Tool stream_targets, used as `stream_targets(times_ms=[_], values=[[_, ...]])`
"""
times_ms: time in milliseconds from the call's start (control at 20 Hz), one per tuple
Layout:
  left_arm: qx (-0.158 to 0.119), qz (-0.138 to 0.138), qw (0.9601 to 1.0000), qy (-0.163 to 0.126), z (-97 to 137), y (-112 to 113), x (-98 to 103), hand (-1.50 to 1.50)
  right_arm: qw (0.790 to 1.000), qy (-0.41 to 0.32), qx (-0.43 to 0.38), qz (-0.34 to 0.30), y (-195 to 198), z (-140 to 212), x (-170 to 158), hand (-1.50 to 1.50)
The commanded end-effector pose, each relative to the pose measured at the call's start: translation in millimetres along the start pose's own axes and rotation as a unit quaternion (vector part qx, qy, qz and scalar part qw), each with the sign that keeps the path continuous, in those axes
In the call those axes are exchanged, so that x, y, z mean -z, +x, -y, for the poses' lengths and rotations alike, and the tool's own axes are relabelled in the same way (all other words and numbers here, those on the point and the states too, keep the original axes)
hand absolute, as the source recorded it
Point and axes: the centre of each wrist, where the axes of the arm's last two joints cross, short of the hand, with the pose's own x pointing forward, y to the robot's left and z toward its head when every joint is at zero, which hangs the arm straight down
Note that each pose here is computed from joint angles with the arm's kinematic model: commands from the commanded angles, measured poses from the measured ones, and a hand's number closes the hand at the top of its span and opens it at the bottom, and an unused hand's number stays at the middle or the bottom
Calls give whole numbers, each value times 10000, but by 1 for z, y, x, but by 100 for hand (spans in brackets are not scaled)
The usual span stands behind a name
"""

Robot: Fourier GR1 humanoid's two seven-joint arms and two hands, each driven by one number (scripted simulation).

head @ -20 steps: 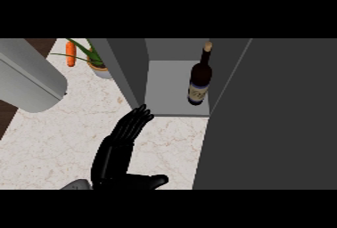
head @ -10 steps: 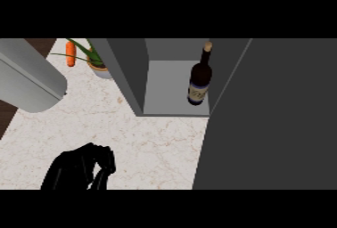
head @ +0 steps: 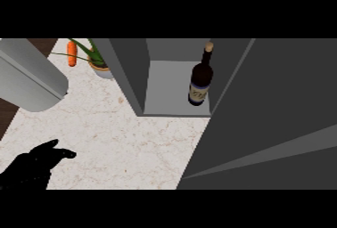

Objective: Pick up the wine, place it into the cabinet and close the cabinet

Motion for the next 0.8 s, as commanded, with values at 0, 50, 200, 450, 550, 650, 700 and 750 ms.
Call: stream_targets(times_ms=[0, 50, 200, 450, 550, 650, 700, 750], values=[[-90, 65, 9997, 231, -27, 18, -14, -150, 9987, 457, -226, 25, 18, -32, 3, 150], [-20, 202, 9995, 260, -33, 22, -10, -150, 9975, 629, -260, -162, 7, -44, 11, 150], [21, 109, 9989, 450, -47, 21, -34, -150, 9979, 601, -210, -107, 16, -55, 14, 150], [110, 63, 9988, 473, -65, 38, -33, -150, 9989, 396, -250, -7, 8, -73, 40, 150], [154, 151, 9987, 467, -69, 37, -36, -150, 9992, 234, -302, 95, 2, -79, 46, 150], [255, 124, 9989, 382, -89, 57, -35, -150, 9987, -66, -428, 276, 3, -70, 55, 150], [237, 111, 9987, 440, -88, 54, -38, -150, 9974, -347, -414, 483, 6, -65, 59, 150], [261, 138, 9989, 353, -90, 51, -44, -150, 9970, -489, -372, 463, 3, -64, 64, 150]])
